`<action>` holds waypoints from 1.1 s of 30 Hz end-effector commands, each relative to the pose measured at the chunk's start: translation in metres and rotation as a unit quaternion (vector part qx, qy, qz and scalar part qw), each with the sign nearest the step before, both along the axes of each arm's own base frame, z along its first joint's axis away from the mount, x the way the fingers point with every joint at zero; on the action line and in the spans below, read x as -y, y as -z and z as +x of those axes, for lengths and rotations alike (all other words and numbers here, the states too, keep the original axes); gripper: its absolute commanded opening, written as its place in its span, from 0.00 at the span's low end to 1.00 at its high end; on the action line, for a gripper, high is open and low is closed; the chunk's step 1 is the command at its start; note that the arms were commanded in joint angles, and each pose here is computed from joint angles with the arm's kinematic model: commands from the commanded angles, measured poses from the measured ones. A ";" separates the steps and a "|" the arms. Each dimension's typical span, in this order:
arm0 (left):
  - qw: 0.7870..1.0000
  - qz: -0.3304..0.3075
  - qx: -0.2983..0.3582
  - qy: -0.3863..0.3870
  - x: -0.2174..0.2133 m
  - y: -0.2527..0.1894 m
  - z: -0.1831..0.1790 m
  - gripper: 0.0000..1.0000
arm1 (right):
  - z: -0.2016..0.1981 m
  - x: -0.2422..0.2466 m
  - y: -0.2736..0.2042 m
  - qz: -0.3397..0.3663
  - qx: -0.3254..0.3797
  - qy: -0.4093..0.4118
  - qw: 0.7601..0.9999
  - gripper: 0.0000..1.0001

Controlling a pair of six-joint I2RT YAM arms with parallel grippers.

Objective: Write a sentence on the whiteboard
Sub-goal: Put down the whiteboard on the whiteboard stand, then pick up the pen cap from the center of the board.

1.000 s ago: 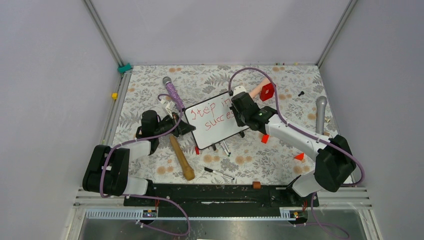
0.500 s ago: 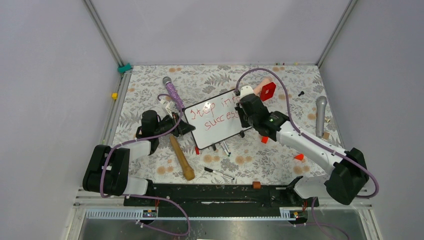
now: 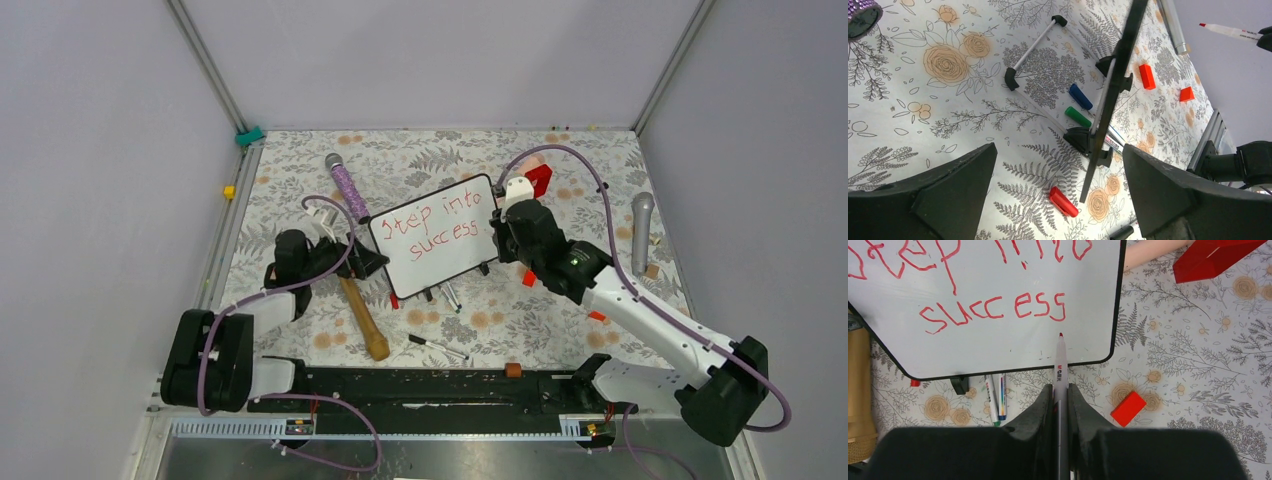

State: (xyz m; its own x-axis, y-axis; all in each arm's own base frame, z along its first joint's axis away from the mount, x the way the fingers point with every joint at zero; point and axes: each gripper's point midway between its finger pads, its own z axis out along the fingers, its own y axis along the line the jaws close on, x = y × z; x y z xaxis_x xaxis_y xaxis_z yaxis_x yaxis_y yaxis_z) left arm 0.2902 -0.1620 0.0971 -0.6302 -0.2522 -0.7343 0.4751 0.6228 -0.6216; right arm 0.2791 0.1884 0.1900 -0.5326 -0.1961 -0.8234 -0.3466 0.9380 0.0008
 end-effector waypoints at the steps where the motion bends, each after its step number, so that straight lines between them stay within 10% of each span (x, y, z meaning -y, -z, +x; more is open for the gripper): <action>1: 0.998 0.001 0.059 -0.015 -0.006 -0.021 0.000 0.99 | -0.003 0.007 -0.017 0.026 0.019 0.015 0.999 0.00; 13: 0.977 -0.062 0.057 -0.196 -0.046 -0.062 -0.023 0.99 | -0.018 0.019 -0.031 0.059 0.038 0.024 0.997 0.00; 18: 0.889 -0.127 -0.058 -0.437 -0.114 -0.037 -0.039 0.98 | -0.023 0.023 -0.032 0.066 0.044 0.025 0.997 0.00; 23: 0.906 -0.121 -0.091 -0.395 -0.098 -0.046 -0.047 0.81 | -0.026 0.022 -0.033 0.077 0.043 0.020 0.996 0.00; 33: 0.876 -0.046 -0.283 -0.388 -0.079 -0.019 -0.039 0.53 | -0.030 0.020 -0.032 0.092 0.038 0.019 0.995 0.00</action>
State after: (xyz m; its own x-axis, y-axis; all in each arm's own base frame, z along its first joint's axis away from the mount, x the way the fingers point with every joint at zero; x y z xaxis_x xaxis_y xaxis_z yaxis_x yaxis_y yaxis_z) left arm 0.2499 -0.0747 0.1089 -0.4960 -0.7920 -0.3561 -0.4411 0.5830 -0.6823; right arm 0.2494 0.1677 0.2165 -0.4812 -0.0614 -0.8744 -0.3216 0.9403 0.1110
